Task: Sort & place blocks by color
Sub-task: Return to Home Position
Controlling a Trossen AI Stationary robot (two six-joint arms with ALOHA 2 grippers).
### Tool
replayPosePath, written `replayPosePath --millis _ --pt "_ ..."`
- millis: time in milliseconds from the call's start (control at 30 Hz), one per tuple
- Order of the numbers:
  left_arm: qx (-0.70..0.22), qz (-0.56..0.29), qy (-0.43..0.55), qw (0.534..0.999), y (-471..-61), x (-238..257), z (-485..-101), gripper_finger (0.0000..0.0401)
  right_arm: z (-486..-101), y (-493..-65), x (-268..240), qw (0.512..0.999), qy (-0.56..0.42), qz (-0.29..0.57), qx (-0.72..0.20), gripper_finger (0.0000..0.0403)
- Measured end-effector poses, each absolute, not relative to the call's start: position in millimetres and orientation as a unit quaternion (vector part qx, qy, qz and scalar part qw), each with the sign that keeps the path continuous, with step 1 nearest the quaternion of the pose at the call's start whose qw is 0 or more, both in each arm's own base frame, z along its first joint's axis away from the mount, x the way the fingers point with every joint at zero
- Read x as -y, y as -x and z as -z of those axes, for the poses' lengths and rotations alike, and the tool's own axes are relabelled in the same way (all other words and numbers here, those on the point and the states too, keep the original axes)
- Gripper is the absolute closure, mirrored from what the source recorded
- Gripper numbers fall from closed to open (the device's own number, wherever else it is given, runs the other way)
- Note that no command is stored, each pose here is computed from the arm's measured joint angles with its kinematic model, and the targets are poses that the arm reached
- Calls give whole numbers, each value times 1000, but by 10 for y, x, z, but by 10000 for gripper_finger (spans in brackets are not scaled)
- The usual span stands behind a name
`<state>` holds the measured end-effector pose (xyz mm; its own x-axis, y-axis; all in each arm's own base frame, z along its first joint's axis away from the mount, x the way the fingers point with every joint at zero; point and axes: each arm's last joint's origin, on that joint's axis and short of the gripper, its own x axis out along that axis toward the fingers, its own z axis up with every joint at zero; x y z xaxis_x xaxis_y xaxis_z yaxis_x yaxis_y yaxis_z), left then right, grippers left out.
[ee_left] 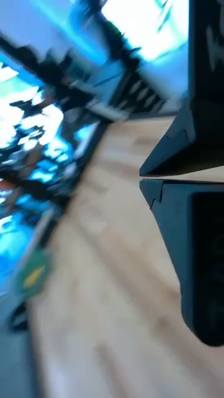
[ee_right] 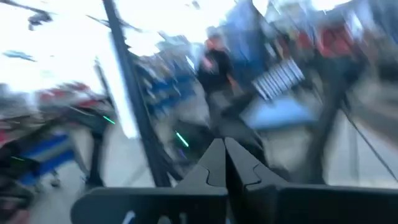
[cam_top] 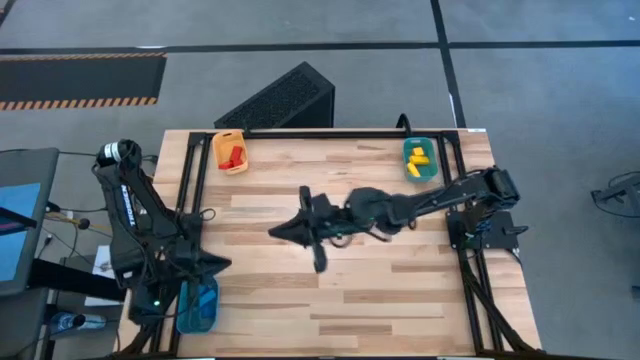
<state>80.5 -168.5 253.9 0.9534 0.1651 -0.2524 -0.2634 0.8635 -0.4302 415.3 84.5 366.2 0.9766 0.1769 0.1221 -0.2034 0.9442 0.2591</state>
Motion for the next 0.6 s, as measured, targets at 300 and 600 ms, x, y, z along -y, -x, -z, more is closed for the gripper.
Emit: replayPosePath --millis 300,600 --pt "-137 -189 128 964 -1154 1369 -2629 401 -3760 -4003 -526 997 -74 -15 -6 398" --pt "-185 -213 1 959 -1335 921 -2842 401 -3529 -3647 -7 995 -38 0 -97 398"
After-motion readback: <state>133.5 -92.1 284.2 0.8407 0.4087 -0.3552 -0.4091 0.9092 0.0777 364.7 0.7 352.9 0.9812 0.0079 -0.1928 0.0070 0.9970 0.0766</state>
